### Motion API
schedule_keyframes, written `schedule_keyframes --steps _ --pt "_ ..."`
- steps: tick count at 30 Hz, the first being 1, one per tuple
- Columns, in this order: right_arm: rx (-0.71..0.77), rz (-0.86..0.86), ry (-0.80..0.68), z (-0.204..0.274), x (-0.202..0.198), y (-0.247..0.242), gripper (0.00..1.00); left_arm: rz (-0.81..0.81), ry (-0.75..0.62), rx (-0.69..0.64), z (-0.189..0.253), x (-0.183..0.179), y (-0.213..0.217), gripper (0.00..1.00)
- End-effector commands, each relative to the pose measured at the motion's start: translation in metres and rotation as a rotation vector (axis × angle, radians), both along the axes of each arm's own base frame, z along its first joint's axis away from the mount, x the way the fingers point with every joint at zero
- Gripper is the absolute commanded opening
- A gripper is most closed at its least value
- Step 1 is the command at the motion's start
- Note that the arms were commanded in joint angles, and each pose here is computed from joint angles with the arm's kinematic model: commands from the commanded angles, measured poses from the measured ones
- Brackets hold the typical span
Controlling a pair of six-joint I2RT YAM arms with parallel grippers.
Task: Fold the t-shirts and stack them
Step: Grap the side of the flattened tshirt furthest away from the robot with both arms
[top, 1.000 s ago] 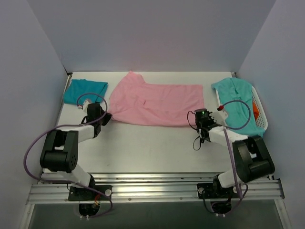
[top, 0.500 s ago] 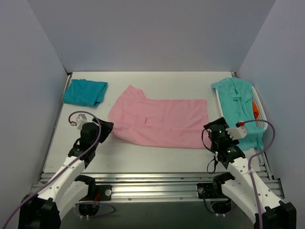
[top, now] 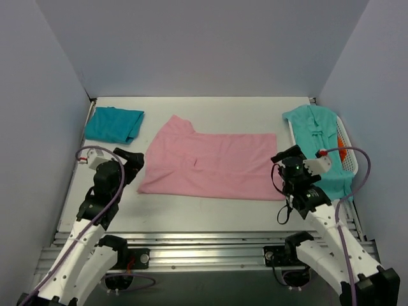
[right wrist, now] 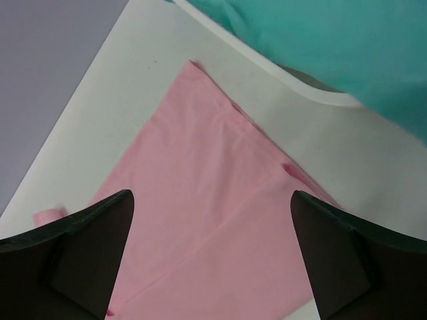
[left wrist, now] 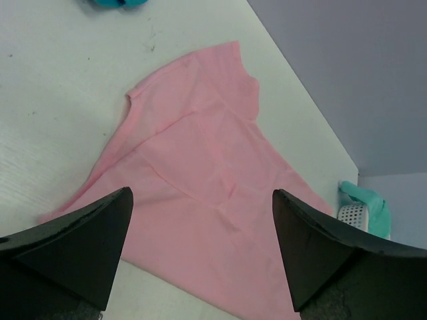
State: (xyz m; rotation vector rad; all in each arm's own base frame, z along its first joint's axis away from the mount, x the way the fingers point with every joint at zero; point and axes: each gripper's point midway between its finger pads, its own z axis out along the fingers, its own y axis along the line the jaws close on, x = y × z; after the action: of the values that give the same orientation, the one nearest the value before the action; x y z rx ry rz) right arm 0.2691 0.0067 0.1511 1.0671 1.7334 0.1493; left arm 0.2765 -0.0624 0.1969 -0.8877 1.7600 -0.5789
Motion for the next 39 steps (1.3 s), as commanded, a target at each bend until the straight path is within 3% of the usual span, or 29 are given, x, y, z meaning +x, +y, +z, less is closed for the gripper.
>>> schedule_keyframes --steps 1,2,4,5,7,9,10,12,13,14,15,16,17,20,26,31,39 --pt "-0.035 0.09 -0.108 0.045 0.049 0.023 1.0 -0.005 -0.097 0.107 0.032 0.047 -0.001 0.94" --pt "-0.054 0.102 -0.066 0.035 0.061 0.028 1.0 -0.022 -0.072 0.135 0.021 0.07 -0.006 0.94" --pt "-0.058 0.114 -0.094 0.052 0.082 0.035 1.0 -0.094 -0.124 0.181 0.043 0.102 -0.016 0.94" --pt "-0.068 0.115 -0.062 0.042 0.092 0.037 1.0 -0.119 -0.104 0.205 0.027 0.129 -0.021 0.94" --pt "-0.045 0.123 -0.109 0.052 0.109 0.042 1.0 -0.185 -0.147 0.24 0.042 0.164 -0.027 0.94" --pt "-0.027 0.136 -0.14 0.051 0.125 0.048 1.0 -0.225 -0.103 0.282 0.01 0.203 -0.028 0.94" --pt "-0.014 0.15 -0.154 0.052 0.13 0.052 1.0 -0.244 -0.154 0.279 0.03 0.225 -0.025 0.95" --pt "-0.004 0.162 -0.165 0.047 0.142 0.057 1.0 -0.311 -0.1 0.266 -0.012 0.262 -0.027 0.96" --pt "-0.006 0.164 -0.157 0.043 0.146 0.057 1.0 -0.357 -0.167 0.252 0.013 0.285 -0.028 0.96" --pt "-0.008 0.175 -0.145 0.034 0.151 0.06 1.0 -0.383 -0.096 0.247 -0.028 0.302 -0.027 0.96" --pt "-0.011 0.174 -0.137 0.029 0.153 0.06 1.0 -0.397 -0.077 0.245 -0.037 0.314 -0.027 0.96" --pt "-0.012 0.171 -0.129 0.024 0.155 0.059 1.0 -0.406 -0.132 0.252 -0.012 0.337 -0.027 0.97" --pt "-0.009 0.179 -0.113 0.015 0.158 0.06 1.0 -0.445 -0.063 0.234 -0.051 0.347 -0.028 0.97" --pt "-0.001 0.188 -0.113 0.005 0.164 0.06 1.0 -0.514 -0.032 0.218 -0.077 0.378 -0.036 0.97" --pt "-0.001 0.197 -0.123 0.001 0.167 0.056 1.0 -0.578 0.095 0.178 -0.127 0.402 -0.044 0.98" --pt "-0.003 0.18 -0.122 -0.001 0.167 0.044 1.0 -0.625 0.072 0.197 -0.113 0.406 -0.067 0.98" --pt "0.021 0.178 -0.118 -0.007 0.166 0.035 1.0 -0.72 0.119 0.196 -0.128 0.387 -0.107 0.98"
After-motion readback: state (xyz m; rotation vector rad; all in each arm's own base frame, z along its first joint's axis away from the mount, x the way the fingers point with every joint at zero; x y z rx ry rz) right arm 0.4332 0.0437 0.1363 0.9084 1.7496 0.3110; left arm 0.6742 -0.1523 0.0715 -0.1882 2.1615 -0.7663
